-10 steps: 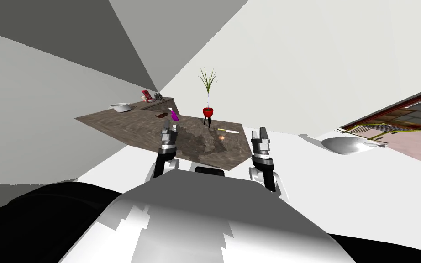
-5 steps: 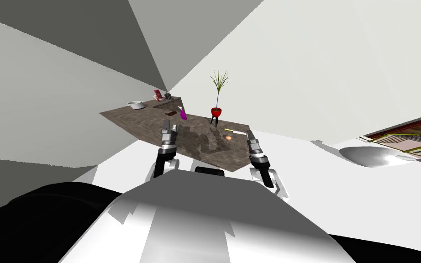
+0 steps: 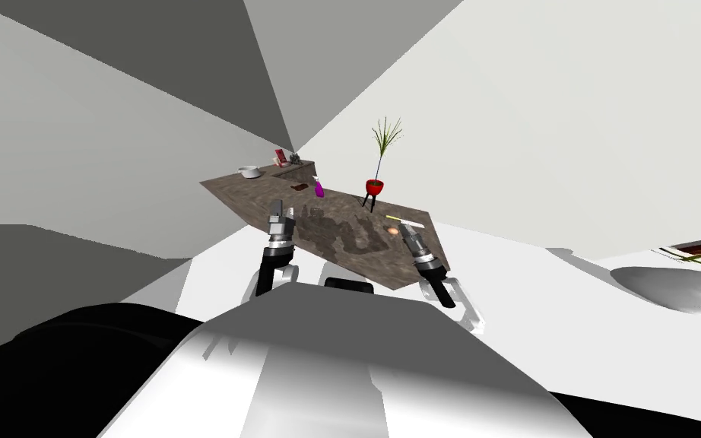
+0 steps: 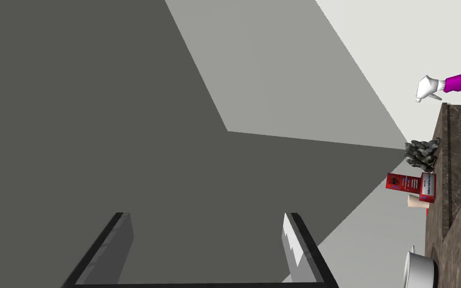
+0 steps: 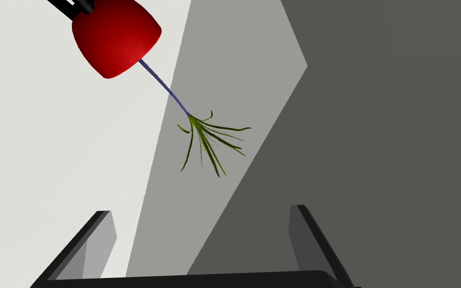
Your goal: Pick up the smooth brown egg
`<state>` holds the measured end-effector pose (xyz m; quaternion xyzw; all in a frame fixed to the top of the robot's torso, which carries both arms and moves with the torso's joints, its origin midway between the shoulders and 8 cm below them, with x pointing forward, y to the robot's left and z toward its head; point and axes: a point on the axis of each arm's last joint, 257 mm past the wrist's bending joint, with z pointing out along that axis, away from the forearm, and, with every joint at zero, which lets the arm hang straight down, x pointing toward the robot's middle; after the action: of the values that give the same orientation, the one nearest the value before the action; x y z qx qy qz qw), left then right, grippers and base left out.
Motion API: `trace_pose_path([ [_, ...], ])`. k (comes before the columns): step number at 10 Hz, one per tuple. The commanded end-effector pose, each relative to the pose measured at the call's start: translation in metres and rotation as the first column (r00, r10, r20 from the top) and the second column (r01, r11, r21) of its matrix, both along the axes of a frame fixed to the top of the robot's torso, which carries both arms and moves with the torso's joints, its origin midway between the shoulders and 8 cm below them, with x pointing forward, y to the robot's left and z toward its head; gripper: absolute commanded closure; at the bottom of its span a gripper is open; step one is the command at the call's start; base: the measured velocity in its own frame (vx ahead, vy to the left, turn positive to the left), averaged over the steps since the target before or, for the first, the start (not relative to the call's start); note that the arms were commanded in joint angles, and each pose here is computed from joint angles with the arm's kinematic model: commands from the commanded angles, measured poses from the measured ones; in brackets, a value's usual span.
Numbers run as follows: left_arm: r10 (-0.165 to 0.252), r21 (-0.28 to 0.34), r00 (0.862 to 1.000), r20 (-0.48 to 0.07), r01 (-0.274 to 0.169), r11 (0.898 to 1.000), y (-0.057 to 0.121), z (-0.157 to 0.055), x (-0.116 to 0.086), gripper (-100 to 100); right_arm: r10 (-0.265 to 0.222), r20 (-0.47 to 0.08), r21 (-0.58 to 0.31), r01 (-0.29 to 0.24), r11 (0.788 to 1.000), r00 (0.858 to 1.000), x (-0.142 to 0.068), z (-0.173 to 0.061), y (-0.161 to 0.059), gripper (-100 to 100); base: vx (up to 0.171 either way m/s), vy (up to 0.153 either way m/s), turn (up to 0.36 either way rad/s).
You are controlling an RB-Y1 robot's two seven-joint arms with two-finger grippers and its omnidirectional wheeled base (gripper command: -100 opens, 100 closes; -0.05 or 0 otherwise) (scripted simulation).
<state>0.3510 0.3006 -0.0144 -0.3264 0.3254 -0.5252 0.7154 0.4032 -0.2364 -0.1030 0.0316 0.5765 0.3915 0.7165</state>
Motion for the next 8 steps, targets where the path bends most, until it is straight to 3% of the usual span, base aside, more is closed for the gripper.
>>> trace_pose_path([
  [1,0.0,0.0,1.0,0.0,0.0,1.0,0.0,0.0,0.0,0,0.003,-0.006,-0.063,-0.004,0.998,1.0,0.001,-0.006,0.0,-100,-0.02,0.071,0.097],
  [4,0.0,0.0,1.0,0.0,0.0,1.0,0.0,0.0,0.0,0,0.002,-0.042,-0.296,-0.014,0.955,0.999,0.01,-0.048,-0.008,-100,-0.008,0.089,0.193],
  [5,0.0,0.0,1.0,0.0,0.0,1.0,0.0,0.0,0.0,0,0.006,-0.043,-0.319,-0.02,0.948,0.999,0.009,-0.049,-0.009,-100,-0.021,0.087,0.063],
  [7,0.0,0.0,1.0,0.0,0.0,1.0,0.0,0.0,0.0,0,0.001,-0.066,-0.466,-0.032,0.884,0.998,0.013,-0.077,-0.022,-100,-0.004,0.094,0.134],
  [8,0.0,0.0,1.0,0.0,0.0,1.0,0.0,0.0,0.0,0,0.003,-0.067,-0.475,-0.035,0.879,0.998,0.013,-0.077,-0.024,-100,0.011,0.065,0.048],
])
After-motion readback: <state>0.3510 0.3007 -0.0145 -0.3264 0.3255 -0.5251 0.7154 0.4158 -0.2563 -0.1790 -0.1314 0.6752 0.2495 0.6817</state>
